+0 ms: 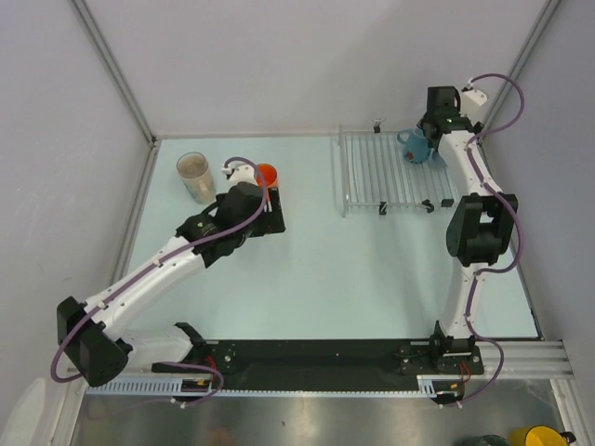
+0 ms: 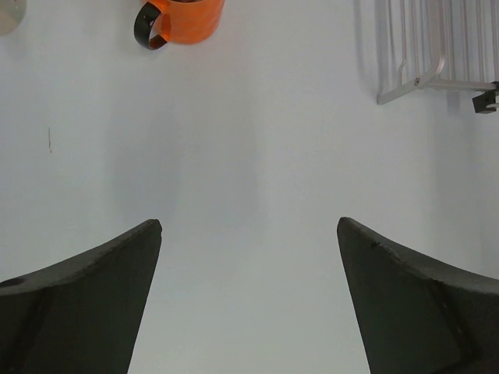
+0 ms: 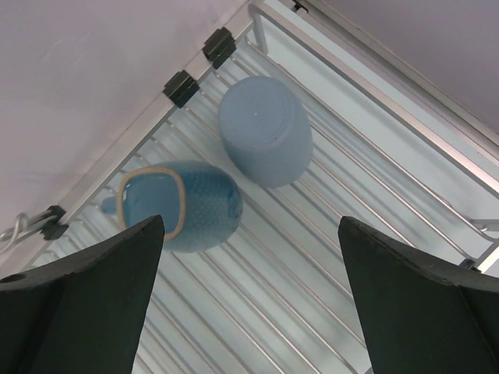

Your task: Unload the cups from the dish rack

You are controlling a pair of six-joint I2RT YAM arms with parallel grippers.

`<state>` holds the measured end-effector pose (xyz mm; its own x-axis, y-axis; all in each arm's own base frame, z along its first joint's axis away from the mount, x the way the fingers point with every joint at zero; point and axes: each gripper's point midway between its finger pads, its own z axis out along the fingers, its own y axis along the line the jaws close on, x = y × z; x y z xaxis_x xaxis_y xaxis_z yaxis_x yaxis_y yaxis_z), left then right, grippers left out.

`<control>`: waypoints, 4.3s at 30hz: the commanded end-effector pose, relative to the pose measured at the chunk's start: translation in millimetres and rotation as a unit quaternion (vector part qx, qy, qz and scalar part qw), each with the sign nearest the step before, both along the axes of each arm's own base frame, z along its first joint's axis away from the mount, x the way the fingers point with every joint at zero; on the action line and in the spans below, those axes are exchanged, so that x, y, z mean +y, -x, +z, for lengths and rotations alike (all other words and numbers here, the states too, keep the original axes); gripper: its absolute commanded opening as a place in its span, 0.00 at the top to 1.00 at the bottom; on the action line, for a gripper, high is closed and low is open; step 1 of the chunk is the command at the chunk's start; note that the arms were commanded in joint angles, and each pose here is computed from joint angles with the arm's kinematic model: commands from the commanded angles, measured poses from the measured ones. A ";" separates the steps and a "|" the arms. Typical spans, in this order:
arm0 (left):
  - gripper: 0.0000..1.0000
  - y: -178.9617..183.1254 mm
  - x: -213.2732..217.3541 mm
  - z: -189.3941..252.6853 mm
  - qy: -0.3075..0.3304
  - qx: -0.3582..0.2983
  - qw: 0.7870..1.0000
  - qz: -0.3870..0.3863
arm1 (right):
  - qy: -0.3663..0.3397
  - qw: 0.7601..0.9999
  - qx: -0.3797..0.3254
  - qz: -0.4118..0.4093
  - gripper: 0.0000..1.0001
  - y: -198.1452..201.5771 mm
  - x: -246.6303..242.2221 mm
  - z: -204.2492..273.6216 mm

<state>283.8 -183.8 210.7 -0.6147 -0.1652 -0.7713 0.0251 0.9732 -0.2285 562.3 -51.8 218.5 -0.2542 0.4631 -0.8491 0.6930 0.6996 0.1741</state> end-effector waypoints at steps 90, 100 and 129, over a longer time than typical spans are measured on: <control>0.00 35.5 -71.9 50.9 0.292 -0.107 0.938 -0.152 | -0.278 0.867 -0.279 0.305 1.00 272.7 164.0 117.2; 0.02 61.4 -114.0 51.1 0.379 -0.109 0.882 -0.260 | -0.413 0.703 -0.305 0.492 1.00 313.5 253.5 103.1; 0.50 95.9 -138.0 71.8 0.477 -0.159 0.790 -0.350 | -0.504 0.578 -0.303 0.566 1.00 346.3 319.7 83.2</control>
<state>200.1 -317.5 268.4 -0.6204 -0.4724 -0.6260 0.6419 0.1527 -0.7514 222.6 264.0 278.4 -0.6902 0.6192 -0.3745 -0.4473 0.0418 0.8934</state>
